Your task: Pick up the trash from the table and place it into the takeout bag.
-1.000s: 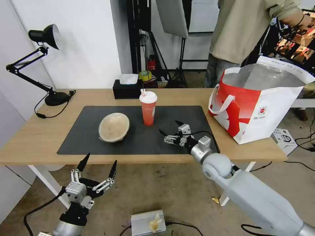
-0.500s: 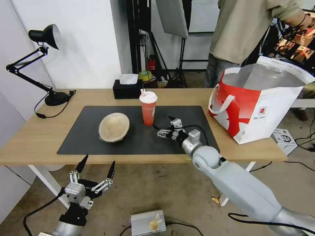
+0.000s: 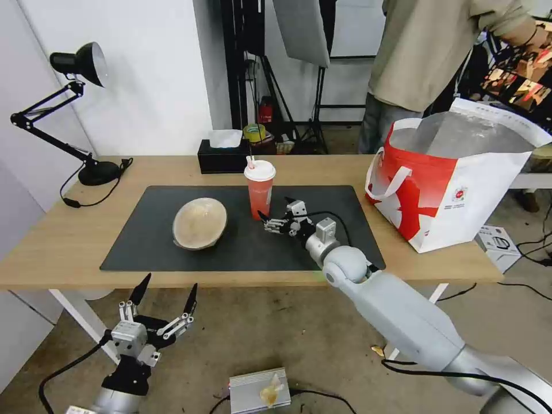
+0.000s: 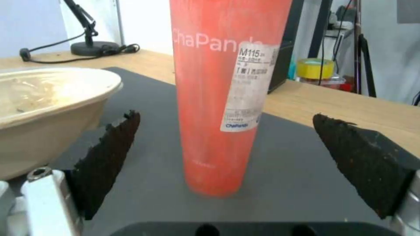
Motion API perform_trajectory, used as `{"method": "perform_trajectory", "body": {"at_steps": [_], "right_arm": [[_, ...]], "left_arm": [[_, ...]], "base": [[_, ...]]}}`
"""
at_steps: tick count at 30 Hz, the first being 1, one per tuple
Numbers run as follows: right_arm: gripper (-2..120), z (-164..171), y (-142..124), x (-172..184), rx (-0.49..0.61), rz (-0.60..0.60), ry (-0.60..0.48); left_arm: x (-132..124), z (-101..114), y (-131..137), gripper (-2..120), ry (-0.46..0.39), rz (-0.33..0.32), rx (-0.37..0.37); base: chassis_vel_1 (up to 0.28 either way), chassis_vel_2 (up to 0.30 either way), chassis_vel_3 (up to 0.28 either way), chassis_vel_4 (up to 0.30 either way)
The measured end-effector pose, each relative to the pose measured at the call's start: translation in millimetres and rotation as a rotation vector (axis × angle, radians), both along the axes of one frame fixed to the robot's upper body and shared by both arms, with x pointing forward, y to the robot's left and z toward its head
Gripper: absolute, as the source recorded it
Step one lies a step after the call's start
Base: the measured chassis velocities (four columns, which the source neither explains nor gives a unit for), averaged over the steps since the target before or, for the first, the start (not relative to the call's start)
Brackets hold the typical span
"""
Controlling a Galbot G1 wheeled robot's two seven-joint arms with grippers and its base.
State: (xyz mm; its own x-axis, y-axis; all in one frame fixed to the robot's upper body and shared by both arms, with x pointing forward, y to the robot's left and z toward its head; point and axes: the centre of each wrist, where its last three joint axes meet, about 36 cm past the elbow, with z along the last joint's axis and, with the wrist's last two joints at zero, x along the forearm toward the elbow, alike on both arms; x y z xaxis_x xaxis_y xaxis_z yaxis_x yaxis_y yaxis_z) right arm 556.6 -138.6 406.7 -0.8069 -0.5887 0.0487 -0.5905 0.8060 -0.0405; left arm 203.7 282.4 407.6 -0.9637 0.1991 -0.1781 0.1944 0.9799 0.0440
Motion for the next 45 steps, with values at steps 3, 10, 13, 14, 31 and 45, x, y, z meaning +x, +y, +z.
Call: {"method": "perform_trajectory", "body": {"at_steps": [3, 10, 13, 14, 31, 45], "right_arm": [[100, 0.2, 3.2, 1.9, 0.008, -0.004, 0.014], [100, -0.7, 7.3, 12.0, -0.004, -0.011, 0.026], [100, -0.6, 9.9, 15.8, -0.006, -0.012, 0.027], [100, -0.7, 11.2, 17.7, -0.007, -0.013, 0.028], [100, -10.8, 25.3, 36.9, -0.008, -0.04, 0.034], [100, -17.8, 28.4, 43.8, -0.005, -0.048, 0.038]], "left_arm": [[0.8, -1.5, 0.8, 100, 0.001, 0.002, -0.001], [3.4, -5.3, 3.4, 100, 0.003, 0.002, -0.013], [4.2, -6.4, 4.5, 100, 0.004, 0.001, -0.013], [4.6, -6.8, 4.9, 100, 0.004, 0.001, -0.013], [5.9, -11.0, 10.6, 100, 0.01, 0.008, -0.019], [5.9, -12.9, 10.5, 100, 0.014, 0.01, -0.022]], "base": [[0.0, 0.0, 0.0, 0.0], [0.0, 0.0, 0.0, 0.0], [0.0, 0.0, 0.0, 0.0], [0.0, 0.0, 0.0, 0.0], [0.0, 0.0, 0.0, 0.0], [0.0, 0.0, 0.0, 0.0]]}}
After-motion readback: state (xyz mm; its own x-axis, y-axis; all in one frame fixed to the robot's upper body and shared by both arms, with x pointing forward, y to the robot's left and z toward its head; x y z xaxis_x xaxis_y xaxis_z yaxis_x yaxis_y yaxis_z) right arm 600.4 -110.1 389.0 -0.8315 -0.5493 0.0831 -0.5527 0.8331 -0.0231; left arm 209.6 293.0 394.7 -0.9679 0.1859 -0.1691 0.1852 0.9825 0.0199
